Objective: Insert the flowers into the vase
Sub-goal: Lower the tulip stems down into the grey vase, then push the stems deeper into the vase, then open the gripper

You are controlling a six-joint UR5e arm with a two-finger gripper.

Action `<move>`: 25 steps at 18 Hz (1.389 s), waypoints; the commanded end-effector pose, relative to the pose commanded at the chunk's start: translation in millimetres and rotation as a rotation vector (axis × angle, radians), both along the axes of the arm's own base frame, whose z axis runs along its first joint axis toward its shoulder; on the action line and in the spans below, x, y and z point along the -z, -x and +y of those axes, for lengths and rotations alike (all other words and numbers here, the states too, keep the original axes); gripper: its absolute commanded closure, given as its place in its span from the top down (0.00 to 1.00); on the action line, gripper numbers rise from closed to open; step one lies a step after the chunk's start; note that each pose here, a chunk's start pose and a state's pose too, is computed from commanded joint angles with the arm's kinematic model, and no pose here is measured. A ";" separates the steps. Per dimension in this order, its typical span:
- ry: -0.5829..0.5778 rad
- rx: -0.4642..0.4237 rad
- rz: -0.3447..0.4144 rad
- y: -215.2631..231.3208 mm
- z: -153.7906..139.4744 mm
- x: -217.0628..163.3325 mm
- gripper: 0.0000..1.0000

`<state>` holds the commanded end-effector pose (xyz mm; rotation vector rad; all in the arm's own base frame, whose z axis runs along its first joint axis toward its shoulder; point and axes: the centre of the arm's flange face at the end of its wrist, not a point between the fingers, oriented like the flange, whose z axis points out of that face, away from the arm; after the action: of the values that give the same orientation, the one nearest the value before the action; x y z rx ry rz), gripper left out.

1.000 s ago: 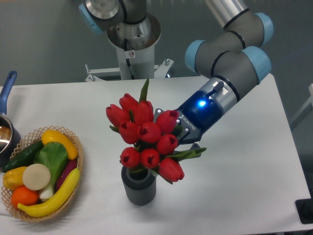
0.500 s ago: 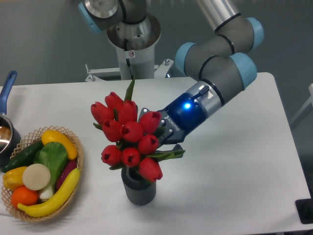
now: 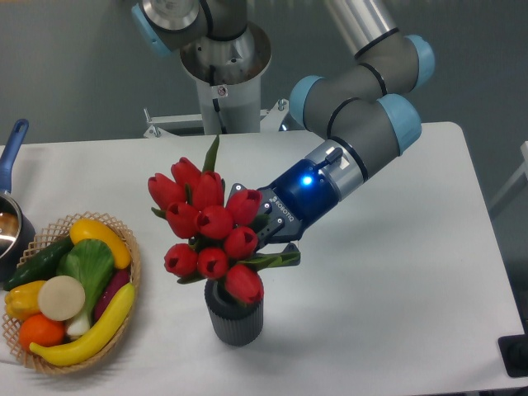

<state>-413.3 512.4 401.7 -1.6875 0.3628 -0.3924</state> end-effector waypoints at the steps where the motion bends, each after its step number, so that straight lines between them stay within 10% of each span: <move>1: 0.001 0.000 0.002 -0.5 -0.3 2.2 0.11; 25: 0.024 0.021 0.058 -10.9 -8.3 86.5 0.13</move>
<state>-402.4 504.1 315.2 -1.7220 0.4205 -0.3646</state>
